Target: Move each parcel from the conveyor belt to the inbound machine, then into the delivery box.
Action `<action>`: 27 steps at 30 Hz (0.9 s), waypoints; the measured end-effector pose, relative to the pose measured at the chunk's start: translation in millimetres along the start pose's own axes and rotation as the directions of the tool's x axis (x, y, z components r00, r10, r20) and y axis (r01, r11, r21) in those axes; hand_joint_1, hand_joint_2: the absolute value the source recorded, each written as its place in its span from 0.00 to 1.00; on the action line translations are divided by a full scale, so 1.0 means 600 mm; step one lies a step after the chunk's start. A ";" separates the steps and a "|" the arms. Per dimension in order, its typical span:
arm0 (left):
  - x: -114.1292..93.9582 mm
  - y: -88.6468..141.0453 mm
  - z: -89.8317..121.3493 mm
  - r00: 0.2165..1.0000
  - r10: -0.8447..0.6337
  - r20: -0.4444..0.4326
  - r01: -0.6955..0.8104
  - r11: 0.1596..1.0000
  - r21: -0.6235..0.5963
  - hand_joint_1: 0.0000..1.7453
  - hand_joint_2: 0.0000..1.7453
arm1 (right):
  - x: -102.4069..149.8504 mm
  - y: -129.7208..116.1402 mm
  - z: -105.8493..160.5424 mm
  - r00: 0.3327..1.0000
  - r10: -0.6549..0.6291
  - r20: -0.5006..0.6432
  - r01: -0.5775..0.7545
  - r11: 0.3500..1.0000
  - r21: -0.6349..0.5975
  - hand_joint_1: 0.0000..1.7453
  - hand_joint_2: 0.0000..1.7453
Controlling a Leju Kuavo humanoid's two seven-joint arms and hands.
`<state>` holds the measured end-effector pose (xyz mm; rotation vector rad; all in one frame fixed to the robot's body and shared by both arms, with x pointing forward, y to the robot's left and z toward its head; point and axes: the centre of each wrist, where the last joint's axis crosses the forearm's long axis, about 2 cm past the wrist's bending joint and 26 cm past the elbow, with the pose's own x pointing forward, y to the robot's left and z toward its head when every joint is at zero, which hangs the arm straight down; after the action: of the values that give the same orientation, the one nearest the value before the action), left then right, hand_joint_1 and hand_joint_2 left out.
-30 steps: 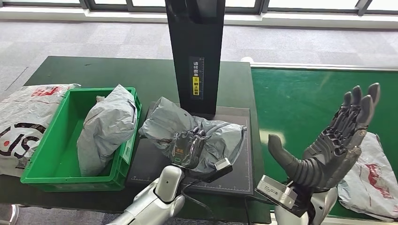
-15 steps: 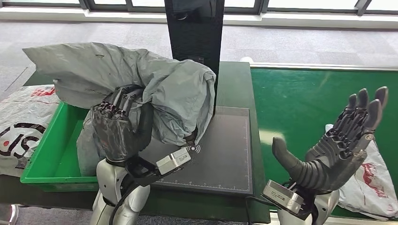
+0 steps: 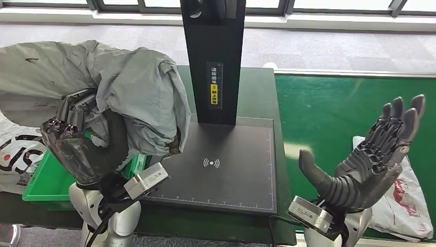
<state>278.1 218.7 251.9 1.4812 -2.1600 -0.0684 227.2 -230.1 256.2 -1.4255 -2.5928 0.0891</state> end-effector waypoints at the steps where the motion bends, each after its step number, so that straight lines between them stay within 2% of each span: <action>1: -0.012 -0.003 0.005 1.000 -0.012 -0.024 0.012 1.000 -0.014 1.00 1.00 | 0.000 0.000 0.000 1.000 -0.001 -0.001 0.001 1.000 -0.001 0.00 1.00; 13: -0.165 -0.024 0.046 0.954 -0.166 -0.250 0.145 0.985 -0.098 1.00 1.00 | 0.000 0.000 0.001 1.000 -0.015 0.006 0.015 1.000 -0.011 0.00 1.00; 19: -0.210 -0.029 0.058 0.921 -0.225 -0.317 0.194 0.973 -0.127 1.00 1.00 | -0.001 0.001 0.002 1.000 -0.016 0.009 0.016 1.000 -0.008 0.00 1.00; 24: -0.228 -0.032 0.068 0.898 -0.256 -0.357 0.214 0.965 -0.152 1.00 1.00 | -0.001 0.001 0.002 1.000 -0.015 0.006 0.015 1.000 -0.007 0.00 1.00; 25: -0.232 -0.033 0.069 0.894 -0.264 -0.362 0.220 0.962 -0.159 0.89 1.00 | 0.000 0.001 0.002 1.000 -0.014 0.004 0.014 1.000 -0.006 0.00 1.00; 27: -0.241 -0.035 0.071 0.884 -0.286 -0.371 0.236 0.956 -0.175 0.55 1.00 | -0.001 0.001 0.002 1.000 -0.014 0.001 0.014 1.000 -0.005 0.00 1.00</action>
<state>316.2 327.7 152.6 1.5532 -1.6010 0.0006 227.8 -229.9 255.0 -1.4092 -2.6052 0.0811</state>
